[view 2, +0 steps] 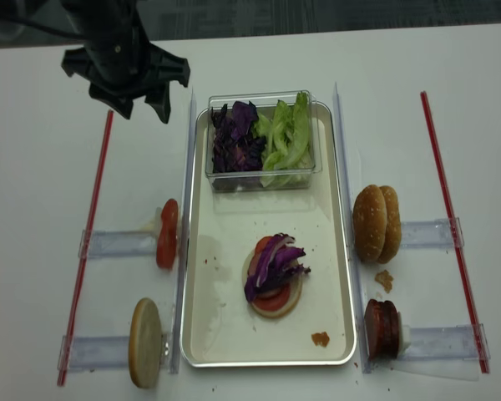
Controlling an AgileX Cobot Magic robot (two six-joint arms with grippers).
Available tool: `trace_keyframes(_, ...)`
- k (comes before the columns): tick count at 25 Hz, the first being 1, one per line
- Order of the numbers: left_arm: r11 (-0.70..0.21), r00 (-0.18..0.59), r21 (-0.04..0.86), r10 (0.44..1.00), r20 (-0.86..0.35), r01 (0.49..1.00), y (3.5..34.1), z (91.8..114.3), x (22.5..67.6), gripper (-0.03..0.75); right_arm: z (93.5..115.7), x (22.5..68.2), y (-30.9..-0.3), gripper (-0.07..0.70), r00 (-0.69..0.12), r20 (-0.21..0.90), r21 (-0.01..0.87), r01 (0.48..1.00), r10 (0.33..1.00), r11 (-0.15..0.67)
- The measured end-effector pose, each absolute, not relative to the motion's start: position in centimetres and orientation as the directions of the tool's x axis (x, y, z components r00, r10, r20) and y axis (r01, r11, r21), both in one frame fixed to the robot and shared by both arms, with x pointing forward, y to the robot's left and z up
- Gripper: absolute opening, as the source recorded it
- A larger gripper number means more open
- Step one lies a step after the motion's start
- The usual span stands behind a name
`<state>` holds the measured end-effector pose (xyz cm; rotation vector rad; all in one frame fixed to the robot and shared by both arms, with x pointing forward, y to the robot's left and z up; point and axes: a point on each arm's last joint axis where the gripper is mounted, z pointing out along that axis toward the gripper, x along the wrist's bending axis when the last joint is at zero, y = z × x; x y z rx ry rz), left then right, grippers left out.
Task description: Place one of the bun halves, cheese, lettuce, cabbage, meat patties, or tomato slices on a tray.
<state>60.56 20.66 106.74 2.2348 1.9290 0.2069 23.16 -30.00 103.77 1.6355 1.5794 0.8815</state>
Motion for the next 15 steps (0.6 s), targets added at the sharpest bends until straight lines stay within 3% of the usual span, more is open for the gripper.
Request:
trace_keyframes(9,-0.018,0.014,0.235,1.000,0.021,0.972,26.8,107.0,61.5,0.416,103.8,23.2,-30.0,0.121,0.030,0.009,0.846,0.532,1.000,-0.023)
trace_keyframes(15,-0.008,0.002,0.235,1.000,0.028,0.972,27.7,107.0,61.5,0.416,103.8,23.2,-30.0,0.074,0.030,0.009,0.846,0.532,1.000,-0.023)
